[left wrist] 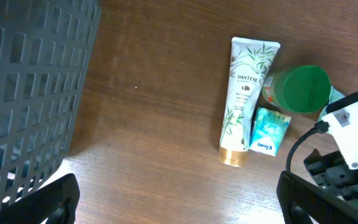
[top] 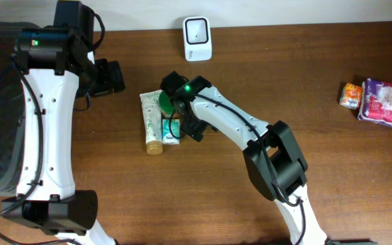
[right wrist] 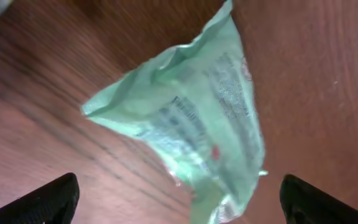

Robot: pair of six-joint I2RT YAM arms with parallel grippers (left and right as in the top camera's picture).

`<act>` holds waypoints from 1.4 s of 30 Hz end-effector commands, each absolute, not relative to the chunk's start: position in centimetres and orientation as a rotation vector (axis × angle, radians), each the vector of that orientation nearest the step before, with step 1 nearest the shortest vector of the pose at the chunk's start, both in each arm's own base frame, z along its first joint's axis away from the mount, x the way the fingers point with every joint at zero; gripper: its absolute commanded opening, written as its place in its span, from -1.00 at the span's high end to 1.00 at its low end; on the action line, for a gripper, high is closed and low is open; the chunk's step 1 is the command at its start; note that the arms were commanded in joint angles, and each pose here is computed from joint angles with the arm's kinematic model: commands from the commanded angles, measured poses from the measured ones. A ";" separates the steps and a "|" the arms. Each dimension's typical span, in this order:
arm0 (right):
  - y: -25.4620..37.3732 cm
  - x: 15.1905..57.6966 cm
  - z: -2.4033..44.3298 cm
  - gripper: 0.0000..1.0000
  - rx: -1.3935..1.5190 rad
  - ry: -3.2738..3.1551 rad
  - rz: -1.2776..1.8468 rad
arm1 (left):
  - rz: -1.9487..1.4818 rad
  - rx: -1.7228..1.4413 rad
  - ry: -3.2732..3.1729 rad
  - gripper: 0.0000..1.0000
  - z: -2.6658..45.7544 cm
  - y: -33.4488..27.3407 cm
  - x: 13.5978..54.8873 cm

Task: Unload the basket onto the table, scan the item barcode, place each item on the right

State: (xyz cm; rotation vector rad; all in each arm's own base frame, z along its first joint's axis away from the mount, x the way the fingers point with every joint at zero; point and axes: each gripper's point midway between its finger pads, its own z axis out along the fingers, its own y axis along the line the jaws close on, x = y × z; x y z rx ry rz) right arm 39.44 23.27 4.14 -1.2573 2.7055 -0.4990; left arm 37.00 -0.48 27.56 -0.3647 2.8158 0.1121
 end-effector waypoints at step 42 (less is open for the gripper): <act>22.8 41.3 8.9 -0.38 -0.708 2.563 -0.712 | 0.118 -0.383 2.801 -0.98 27.9 -0.3 36.9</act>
